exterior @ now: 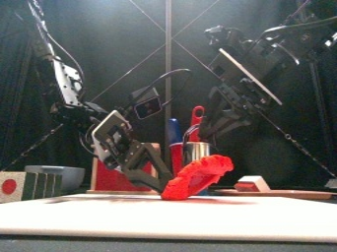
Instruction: Remove excess
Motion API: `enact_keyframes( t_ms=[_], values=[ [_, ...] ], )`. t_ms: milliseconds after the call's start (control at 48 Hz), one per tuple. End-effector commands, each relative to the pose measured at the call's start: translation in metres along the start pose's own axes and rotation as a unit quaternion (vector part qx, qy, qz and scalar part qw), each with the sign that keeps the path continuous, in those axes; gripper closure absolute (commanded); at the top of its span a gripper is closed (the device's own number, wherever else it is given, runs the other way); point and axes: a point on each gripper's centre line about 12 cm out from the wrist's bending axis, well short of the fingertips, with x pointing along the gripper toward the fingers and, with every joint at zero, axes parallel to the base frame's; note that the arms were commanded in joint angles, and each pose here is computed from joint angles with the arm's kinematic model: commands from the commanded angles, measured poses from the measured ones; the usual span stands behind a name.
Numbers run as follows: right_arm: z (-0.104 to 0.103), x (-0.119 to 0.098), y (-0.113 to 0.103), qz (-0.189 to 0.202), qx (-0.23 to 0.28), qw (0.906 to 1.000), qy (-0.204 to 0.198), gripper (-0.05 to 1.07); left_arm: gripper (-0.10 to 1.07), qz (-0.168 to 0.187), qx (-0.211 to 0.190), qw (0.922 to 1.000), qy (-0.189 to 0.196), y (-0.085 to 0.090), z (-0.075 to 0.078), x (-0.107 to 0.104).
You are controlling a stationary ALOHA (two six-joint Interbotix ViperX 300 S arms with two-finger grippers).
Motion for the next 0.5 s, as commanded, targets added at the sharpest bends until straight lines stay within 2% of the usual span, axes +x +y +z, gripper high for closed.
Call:
enact_keyframes(
  t_ms=[0,479],
  values=[
    [0.019,-0.009,0.0,0.002,0.023,0.9995,-0.022,0.47,0.47,0.001,0.003,1.0,-0.002,0.0,0.003,-0.001],
    [0.029,-0.018,-0.012,-0.045,0.035,0.9969,-0.055,0.47,0.47,0.002,0.006,1.0,-0.003,0.001,0.004,-0.002]
  ],
)
